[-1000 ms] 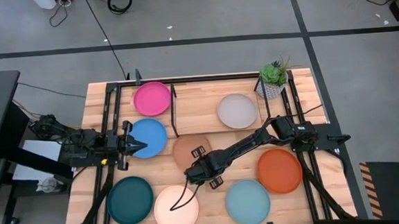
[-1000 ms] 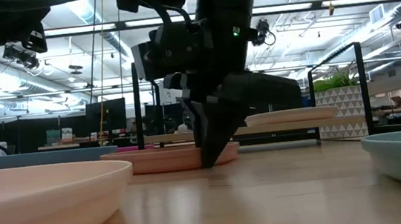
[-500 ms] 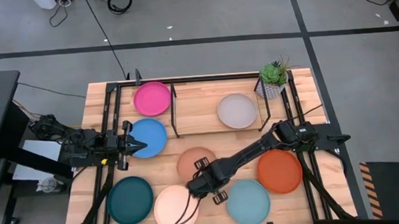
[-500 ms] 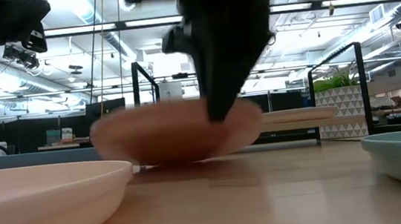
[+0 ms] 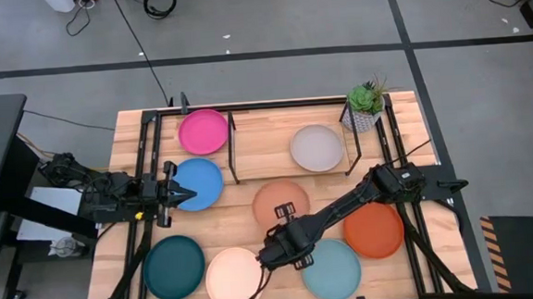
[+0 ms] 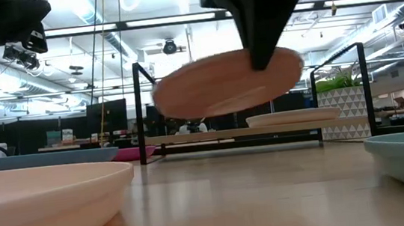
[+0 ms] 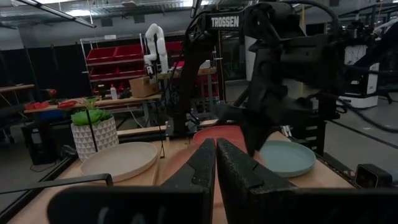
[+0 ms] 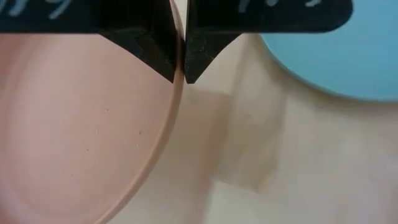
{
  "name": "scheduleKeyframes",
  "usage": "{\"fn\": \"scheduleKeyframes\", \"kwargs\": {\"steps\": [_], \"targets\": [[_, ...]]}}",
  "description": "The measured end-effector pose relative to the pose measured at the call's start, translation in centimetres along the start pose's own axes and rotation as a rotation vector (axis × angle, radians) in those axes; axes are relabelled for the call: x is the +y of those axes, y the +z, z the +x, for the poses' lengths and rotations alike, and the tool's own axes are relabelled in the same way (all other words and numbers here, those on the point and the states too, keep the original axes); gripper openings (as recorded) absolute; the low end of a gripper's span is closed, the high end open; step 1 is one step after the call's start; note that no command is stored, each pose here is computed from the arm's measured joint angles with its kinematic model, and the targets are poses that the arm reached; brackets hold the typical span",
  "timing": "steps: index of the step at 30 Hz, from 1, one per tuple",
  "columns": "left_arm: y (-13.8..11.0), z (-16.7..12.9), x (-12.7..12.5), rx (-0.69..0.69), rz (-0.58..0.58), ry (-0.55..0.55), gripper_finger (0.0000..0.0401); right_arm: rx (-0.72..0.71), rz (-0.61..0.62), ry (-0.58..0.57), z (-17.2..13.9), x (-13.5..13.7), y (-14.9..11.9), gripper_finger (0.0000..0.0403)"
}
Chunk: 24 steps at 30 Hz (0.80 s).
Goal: Place and stack plates onto a shelf
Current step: Stack the light brown plate on top of the grey plate on the shelf
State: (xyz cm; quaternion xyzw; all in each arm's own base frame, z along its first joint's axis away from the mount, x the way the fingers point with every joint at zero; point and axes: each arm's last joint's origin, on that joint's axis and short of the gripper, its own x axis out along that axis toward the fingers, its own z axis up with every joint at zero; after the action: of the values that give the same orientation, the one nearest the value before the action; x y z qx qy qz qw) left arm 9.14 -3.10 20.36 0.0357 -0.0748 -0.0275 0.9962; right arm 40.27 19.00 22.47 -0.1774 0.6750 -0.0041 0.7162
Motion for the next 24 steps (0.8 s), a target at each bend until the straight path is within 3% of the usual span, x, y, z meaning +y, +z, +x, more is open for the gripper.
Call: {"fn": "scheduleKeyframes", "kwargs": {"steps": [9, 17, 24], "targets": [[0.0, 0.0, 0.0, 0.001, 0.0, 0.0, 0.0023, 0.071, 0.036, -0.113, -0.7, -1.1, -1.2, 0.0024], [0.0, 0.0, 0.0, 0.001, -0.002, -0.001, 0.0023, -0.061, 0.124, -0.153, -5.0, -3.2, -4.0, 0.0024], [0.0, 0.0, 0.0, 0.002, -0.001, 0.0, 0.0023, -0.099, 0.207, -0.132, -4.2, -5.3, -7.4, 0.0024]]}}
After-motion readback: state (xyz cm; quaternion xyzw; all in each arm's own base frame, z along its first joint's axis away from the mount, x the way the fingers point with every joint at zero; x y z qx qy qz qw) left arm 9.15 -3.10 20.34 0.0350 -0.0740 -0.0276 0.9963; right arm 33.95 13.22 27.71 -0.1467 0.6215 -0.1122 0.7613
